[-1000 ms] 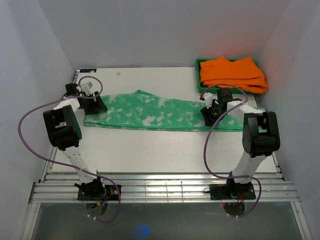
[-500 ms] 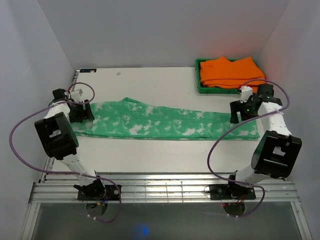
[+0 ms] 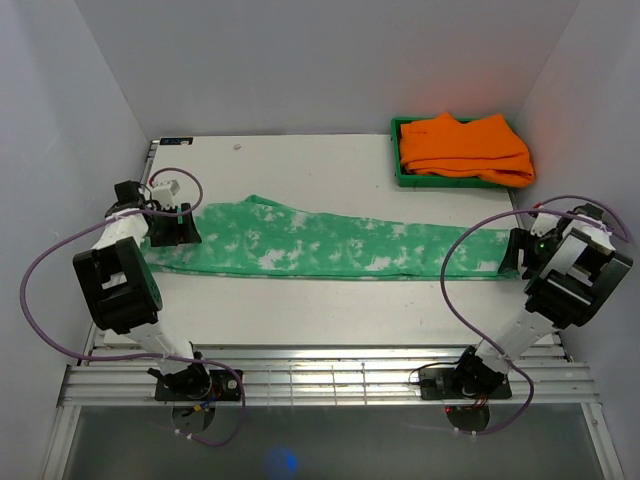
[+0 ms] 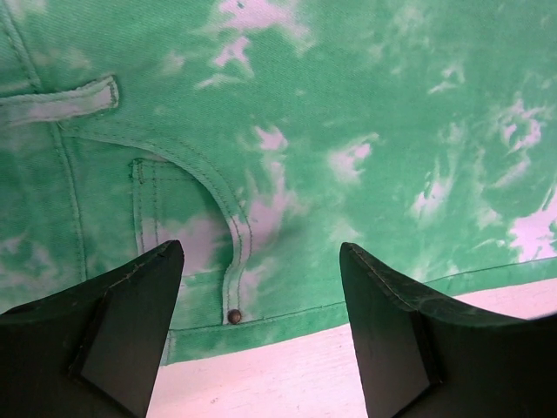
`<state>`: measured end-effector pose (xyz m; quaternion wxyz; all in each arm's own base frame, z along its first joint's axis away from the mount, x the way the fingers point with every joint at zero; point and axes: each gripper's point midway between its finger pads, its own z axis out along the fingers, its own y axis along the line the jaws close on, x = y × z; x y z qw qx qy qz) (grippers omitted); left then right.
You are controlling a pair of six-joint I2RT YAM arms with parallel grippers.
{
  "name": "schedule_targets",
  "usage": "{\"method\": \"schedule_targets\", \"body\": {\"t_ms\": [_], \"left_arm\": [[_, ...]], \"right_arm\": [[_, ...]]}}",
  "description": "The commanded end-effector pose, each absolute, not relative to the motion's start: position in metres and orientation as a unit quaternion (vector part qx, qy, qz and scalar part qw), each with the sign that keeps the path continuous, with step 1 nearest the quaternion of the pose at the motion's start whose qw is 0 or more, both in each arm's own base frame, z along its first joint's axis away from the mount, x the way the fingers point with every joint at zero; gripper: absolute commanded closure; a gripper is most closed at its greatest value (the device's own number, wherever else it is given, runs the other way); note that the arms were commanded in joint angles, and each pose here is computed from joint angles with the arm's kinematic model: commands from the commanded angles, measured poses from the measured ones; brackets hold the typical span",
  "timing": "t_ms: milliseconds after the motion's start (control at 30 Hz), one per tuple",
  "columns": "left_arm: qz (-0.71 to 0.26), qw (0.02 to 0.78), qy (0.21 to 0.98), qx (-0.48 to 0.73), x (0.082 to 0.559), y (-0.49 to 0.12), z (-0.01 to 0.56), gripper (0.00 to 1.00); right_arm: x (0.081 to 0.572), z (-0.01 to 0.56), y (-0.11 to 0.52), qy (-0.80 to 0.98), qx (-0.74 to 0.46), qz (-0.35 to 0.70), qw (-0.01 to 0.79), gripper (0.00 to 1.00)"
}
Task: Fold and stack the trousers
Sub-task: Fold the trousers
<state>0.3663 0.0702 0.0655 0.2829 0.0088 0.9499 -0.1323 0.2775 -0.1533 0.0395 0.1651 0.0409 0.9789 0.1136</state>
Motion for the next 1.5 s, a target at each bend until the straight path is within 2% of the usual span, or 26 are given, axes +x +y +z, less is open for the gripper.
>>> {"method": "schedule_targets", "body": {"t_ms": [0, 133, 267, 367, 400, 433, 667, 833, 1100, 1267, 1467], "left_arm": [[-0.13, 0.317, 0.939, 0.025, 0.369, 0.069, 0.088, 0.16], [-0.121, 0.32, 0.939, 0.023, 0.37, 0.072, 0.092, 0.16], [-0.12, 0.329, 0.936, 0.022, 0.372, 0.072, 0.1, 0.16], [-0.121, 0.329, 0.936, 0.019, 0.372, 0.073, 0.099, 0.16], [-0.121, 0.328, 0.937, 0.019, 0.371, 0.072, 0.098, 0.16], [-0.124, 0.327, 0.937, 0.02, 0.371, 0.071, 0.097, 0.16], [-0.133, 0.323, 0.937, 0.025, 0.365, 0.066, 0.087, 0.17], [-0.143, 0.319, 0.936, 0.024, 0.363, 0.063, 0.08, 0.17], [-0.148, 0.304, 0.941, 0.011, 0.361, 0.062, 0.066, 0.17], [-0.165, 0.289, 0.943, -0.002, 0.356, 0.056, 0.056, 0.17], [-0.169, 0.276, 0.946, -0.012, 0.352, 0.055, 0.044, 0.17]], "right_arm": [[0.295, 0.045, -0.161, 0.971, 0.054, 0.129, 0.194, 0.25], [0.295, 0.023, -0.149, 0.966, 0.08, 0.175, 0.173, 0.33], [0.293, 0.01, -0.138, 0.96, 0.096, 0.207, 0.16, 0.46], [0.297, 0.019, -0.134, 0.955, 0.091, 0.219, 0.177, 0.66], [0.299, 0.025, -0.134, 0.954, 0.09, 0.221, 0.183, 0.83], [0.302, 0.038, -0.134, 0.952, 0.082, 0.217, 0.199, 0.91], [0.324, 0.139, -0.116, 0.927, 0.01, 0.227, 0.299, 0.92], [0.332, 0.18, -0.049, 0.903, -0.074, 0.266, 0.329, 0.92], [0.338, 0.178, 0.105, 0.861, -0.237, 0.319, 0.316, 0.92], [0.334, 0.174, 0.193, 0.835, -0.291, 0.368, 0.289, 0.92], [0.335, 0.15, 0.269, 0.813, -0.326, 0.405, 0.262, 0.92]]}}
